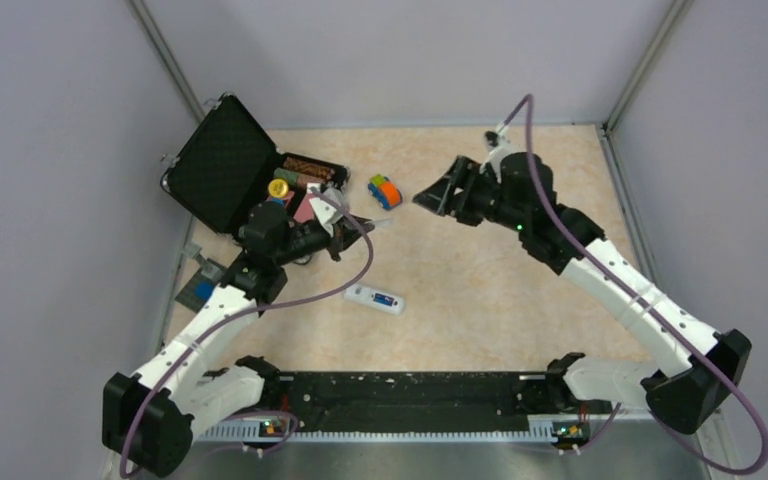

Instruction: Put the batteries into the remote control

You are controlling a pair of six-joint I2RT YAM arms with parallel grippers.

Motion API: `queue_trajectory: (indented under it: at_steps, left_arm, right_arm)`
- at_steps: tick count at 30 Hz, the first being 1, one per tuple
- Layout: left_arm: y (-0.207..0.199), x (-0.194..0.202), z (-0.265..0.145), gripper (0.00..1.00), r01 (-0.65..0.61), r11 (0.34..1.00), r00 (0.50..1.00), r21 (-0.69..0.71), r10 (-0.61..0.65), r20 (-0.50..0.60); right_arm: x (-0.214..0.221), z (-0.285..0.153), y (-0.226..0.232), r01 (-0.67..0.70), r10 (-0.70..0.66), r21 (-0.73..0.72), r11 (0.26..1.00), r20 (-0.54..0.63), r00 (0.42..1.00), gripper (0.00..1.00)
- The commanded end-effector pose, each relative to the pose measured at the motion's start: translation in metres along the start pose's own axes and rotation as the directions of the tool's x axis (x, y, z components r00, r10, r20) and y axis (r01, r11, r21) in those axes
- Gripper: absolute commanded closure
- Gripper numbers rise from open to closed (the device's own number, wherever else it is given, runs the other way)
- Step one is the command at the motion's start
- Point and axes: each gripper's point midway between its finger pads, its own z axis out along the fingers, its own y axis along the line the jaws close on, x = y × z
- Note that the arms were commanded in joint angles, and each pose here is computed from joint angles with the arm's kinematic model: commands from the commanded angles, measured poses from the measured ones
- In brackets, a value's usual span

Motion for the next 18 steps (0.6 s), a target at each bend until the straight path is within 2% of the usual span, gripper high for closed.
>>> queue_trajectory:
  at_steps: [1,6,8,11,13,18]
  left_arm:
    - [0.007,-0.045,-0.001,1.00,-0.467,0.884,0.873,-0.027,0.466,0.141]
    - [-0.009,-0.068,-0.001,1.00,-0.707,0.707,0.690,0.010,0.686,0.230]
    - [-0.012,-0.076,-0.001,1.00,-0.760,0.650,0.630,0.001,0.735,0.251]
    - [-0.017,-0.078,0.002,1.00,-0.847,0.532,0.515,0.005,0.818,0.256]
    - [-0.020,-0.080,0.004,1.00,-0.870,0.494,0.478,-0.001,0.842,0.252]
    - [-0.029,-0.084,0.009,1.00,-0.898,0.440,0.422,-0.008,0.866,0.267]
  right_arm:
    - [-0.027,-0.023,0.020,-0.326,0.321,-0.166,0.931,-0.054,0.945,0.35]
    - [-0.021,-0.023,0.047,-0.533,0.478,-0.329,0.779,-0.238,0.845,0.34]
    - [-0.021,-0.024,0.053,-0.552,0.480,-0.354,0.755,-0.275,0.833,0.33]
    - [-0.020,-0.023,0.060,-0.559,0.462,-0.362,0.746,-0.323,0.826,0.31]
    - [-0.018,-0.021,0.060,-0.570,0.468,-0.354,0.742,-0.335,0.818,0.31]
    - [-0.016,-0.011,0.055,-0.613,0.508,-0.342,0.712,-0.352,0.786,0.32]
